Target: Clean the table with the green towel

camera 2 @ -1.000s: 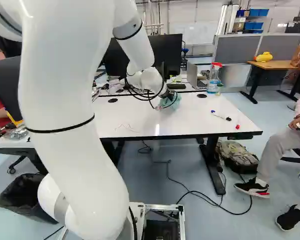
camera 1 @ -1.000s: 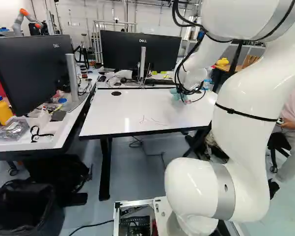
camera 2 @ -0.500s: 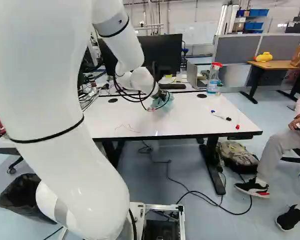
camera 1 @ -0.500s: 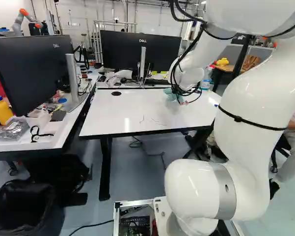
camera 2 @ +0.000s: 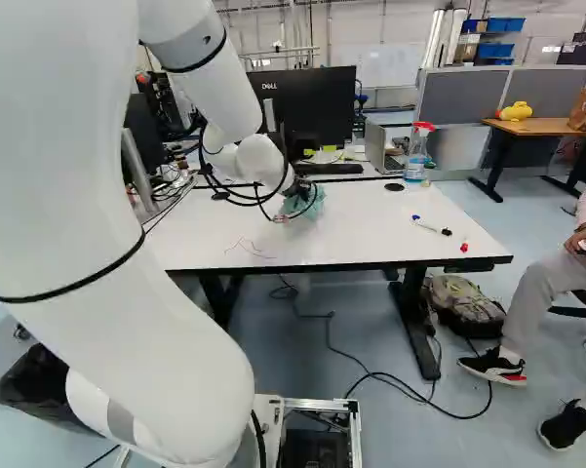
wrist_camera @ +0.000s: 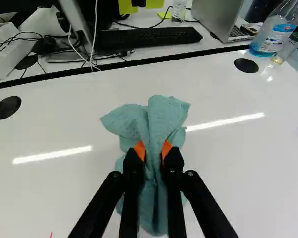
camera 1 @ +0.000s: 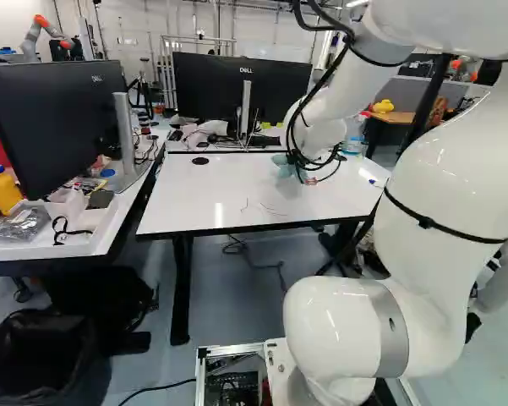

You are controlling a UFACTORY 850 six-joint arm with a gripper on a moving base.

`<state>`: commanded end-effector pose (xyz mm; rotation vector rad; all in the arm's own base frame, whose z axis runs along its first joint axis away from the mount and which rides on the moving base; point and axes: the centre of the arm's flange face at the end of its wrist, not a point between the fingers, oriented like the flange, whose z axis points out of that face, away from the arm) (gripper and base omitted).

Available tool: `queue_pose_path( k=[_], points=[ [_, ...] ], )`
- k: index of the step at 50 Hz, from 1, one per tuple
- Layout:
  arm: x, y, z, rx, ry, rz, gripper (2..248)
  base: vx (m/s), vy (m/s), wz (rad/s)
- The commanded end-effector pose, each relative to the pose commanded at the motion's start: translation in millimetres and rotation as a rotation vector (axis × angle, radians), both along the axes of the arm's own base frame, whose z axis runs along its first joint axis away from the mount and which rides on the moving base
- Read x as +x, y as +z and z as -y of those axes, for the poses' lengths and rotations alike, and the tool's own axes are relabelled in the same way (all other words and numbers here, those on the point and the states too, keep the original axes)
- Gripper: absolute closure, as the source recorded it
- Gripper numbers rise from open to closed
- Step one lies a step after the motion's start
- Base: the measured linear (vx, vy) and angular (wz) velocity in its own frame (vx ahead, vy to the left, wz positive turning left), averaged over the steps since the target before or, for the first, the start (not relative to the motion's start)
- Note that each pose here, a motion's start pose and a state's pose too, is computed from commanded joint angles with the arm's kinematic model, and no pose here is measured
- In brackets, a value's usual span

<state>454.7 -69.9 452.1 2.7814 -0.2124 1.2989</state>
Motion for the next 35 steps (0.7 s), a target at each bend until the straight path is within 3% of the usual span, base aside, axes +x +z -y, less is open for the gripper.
queue_pose_path(
  k=[35],
  points=[
    [-28.5,-0.9,-54.1,0.0,0.116,-0.003,195,0.0,0.0,0.0]
  ],
)
